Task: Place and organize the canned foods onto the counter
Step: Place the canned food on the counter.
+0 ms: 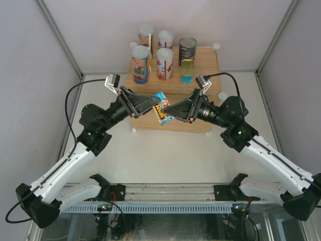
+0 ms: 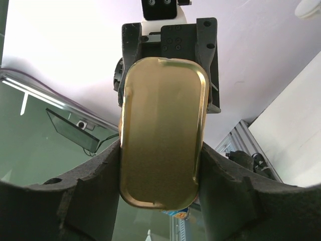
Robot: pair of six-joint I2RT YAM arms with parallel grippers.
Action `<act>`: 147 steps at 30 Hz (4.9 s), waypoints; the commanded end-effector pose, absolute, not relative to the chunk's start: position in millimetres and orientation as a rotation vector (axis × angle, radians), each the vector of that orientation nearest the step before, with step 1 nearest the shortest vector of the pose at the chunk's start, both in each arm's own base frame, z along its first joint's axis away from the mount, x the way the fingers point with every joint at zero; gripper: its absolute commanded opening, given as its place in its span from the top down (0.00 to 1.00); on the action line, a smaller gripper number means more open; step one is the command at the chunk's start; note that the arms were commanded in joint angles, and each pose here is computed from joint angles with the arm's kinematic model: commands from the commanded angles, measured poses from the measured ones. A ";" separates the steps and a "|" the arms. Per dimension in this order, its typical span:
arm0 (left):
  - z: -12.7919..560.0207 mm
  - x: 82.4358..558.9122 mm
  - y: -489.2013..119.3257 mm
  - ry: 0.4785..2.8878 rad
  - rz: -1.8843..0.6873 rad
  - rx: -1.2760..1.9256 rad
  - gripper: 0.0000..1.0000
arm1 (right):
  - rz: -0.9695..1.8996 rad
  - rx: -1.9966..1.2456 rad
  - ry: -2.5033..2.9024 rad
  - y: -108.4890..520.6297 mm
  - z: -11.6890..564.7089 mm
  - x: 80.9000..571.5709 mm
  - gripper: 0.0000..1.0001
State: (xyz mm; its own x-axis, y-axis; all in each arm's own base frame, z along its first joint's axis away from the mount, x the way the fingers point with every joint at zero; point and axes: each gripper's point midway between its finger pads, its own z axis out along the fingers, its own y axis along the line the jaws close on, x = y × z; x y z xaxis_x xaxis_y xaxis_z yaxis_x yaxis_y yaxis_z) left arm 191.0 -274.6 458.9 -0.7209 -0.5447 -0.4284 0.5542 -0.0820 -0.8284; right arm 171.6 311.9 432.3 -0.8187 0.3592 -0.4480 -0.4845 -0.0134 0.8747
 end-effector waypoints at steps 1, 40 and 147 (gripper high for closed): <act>498.2 181.9 -258.1 1.289 -1.922 -0.015 1.00 | 1.840 -0.122 1.596 301.9 455.8 182.8 0.43; 496.0 200.7 -257.6 1.304 -1.876 -0.106 1.00 | 1.715 -0.161 1.635 282.6 448.9 192.7 0.22; 503.6 212.3 -238.2 1.431 -1.902 -0.234 1.00 | -0.563 -0.937 0.920 328.1 451.2 169.1 0.09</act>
State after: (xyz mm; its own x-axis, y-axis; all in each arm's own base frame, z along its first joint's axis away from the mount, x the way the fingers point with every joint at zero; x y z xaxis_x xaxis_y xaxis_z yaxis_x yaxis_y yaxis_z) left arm 237.4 -251.6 445.7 -0.7403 -0.6305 -0.2332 0.3034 -0.0037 -0.9529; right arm 169.3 331.8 436.4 0.4962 -0.7662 -0.4084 -0.0086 0.4660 -0.8848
